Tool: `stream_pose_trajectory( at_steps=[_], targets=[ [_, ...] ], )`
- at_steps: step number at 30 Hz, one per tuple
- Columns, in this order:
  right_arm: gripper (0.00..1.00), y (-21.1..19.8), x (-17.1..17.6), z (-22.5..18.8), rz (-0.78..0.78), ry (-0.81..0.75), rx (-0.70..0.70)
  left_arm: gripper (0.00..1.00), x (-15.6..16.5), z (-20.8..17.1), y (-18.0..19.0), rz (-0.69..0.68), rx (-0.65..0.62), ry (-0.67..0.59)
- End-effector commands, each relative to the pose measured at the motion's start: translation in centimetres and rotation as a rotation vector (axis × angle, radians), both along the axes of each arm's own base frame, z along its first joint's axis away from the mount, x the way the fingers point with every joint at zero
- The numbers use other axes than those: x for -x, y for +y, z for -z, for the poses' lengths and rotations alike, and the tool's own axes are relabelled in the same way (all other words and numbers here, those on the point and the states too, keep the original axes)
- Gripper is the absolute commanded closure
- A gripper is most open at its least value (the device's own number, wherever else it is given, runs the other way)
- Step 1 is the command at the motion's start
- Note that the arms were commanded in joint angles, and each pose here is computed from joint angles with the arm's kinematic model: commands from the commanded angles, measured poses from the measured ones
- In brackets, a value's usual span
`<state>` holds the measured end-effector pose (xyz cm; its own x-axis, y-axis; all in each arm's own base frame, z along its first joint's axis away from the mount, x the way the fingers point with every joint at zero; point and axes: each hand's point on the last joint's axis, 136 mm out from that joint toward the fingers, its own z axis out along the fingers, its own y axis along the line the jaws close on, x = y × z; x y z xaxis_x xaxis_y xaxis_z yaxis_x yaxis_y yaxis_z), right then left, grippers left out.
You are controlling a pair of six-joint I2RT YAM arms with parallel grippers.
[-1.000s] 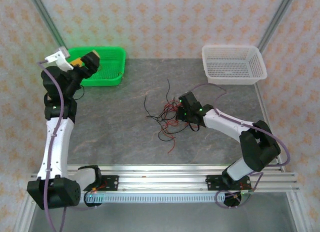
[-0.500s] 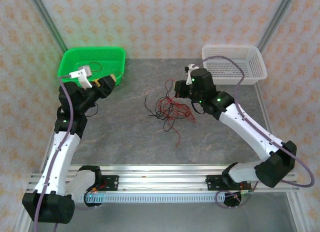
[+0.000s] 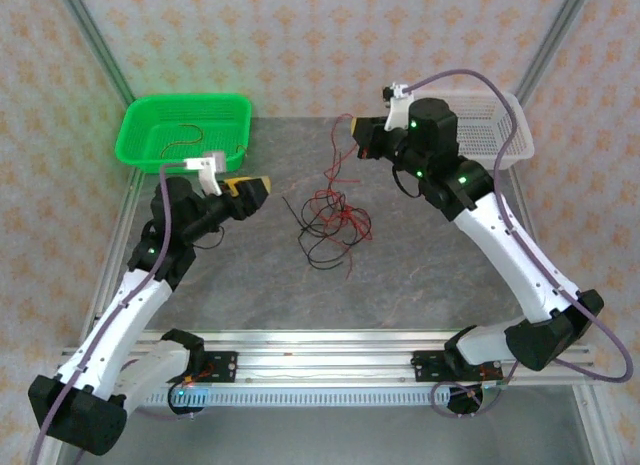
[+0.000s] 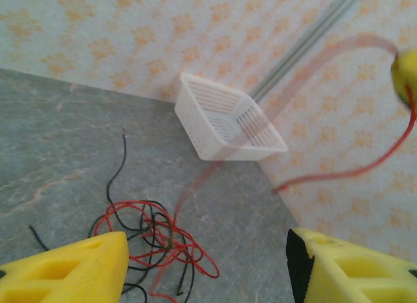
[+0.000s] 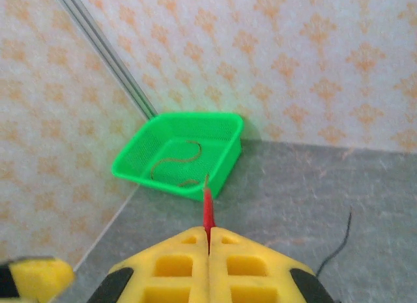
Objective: Untangle the cables
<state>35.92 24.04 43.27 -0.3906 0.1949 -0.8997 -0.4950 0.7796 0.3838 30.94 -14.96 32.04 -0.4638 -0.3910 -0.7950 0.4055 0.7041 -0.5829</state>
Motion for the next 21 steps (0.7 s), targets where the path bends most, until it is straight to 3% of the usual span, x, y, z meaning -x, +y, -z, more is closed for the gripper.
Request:
stream_pose_trajectory(
  at_steps=[1,7,12,17,21],
  targets=[
    [1.0,0.0,0.1,-4.7,-0.002,-0.089,-0.087,0.36,-0.6,0.9,-0.6,-0.036,-0.062,-0.037],
    [1.0,-0.4,0.9,-9.1,-0.009,-0.153,-0.154,0.37,-1.5,3.3,-2.9,-0.039,-0.153,-0.018],
    [1.0,-0.3,1.4,-11.0,-0.033,-0.193,-0.138,0.36,-1.4,2.2,-4.1,-0.026,-0.134,-0.066],
    [1.0,1.2,1.4,-9.3,-0.129,-0.254,0.029,0.35,-0.6,-0.6,-4.1,-0.007,-0.144,-0.105],
    [1.0,3.0,1.6,-5.2,-0.289,-0.32,0.277,0.35,0.1,-3.1,-3.9,0.013,-0.201,-0.15]
  ],
)
